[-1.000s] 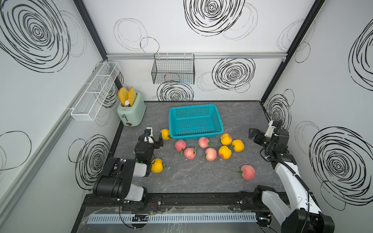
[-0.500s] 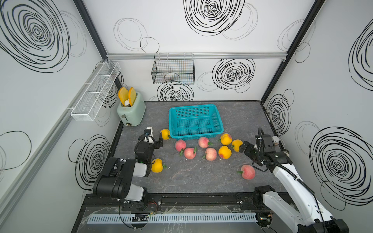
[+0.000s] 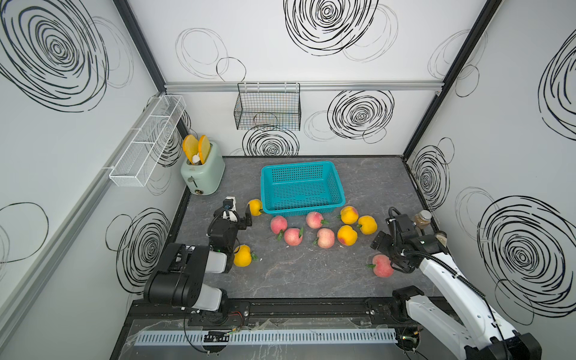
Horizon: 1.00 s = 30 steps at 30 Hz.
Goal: Put the peaches into the basket
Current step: Pick up the peach from the center of the board.
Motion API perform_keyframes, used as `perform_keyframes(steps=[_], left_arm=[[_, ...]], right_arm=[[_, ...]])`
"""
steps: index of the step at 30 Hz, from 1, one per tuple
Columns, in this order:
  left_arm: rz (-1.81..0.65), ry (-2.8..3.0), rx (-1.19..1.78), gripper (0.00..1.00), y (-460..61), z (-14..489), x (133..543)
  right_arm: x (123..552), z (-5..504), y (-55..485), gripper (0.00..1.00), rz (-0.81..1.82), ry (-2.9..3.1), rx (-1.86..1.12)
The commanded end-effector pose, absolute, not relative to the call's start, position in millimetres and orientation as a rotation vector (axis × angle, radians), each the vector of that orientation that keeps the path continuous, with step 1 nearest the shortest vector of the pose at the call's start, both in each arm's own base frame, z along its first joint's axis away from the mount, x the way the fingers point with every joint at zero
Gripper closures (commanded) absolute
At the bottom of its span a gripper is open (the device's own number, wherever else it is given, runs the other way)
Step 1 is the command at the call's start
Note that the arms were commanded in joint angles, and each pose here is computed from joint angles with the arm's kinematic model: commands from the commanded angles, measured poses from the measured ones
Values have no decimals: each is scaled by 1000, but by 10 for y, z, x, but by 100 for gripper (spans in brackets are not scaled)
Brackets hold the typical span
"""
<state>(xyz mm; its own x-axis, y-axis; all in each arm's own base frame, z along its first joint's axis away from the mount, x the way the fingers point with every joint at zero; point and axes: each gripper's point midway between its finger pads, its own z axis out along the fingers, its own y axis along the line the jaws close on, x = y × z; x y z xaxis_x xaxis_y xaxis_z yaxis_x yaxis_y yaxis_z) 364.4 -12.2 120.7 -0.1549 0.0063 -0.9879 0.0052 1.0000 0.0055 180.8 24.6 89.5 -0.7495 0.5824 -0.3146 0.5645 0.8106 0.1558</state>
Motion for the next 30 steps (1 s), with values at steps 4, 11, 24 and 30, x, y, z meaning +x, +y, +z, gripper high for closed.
perform_keyframes(steps=[4,11,24,30], left_arm=[[13,1629,12,2,-125,1469,3693],[11,1629,12,2,-127,1470,3693],[9,1628,12,2,-127,1473,3695],[9,1630,12,2,-124,1468,3695]], right_arm=[[1635,773,305,1,-17,2738,874],[1523,737,337,1,-103,2777,828],[1577,635,367,1,-271,2804,757],[1646,614,429,4,-250,2812,735]])
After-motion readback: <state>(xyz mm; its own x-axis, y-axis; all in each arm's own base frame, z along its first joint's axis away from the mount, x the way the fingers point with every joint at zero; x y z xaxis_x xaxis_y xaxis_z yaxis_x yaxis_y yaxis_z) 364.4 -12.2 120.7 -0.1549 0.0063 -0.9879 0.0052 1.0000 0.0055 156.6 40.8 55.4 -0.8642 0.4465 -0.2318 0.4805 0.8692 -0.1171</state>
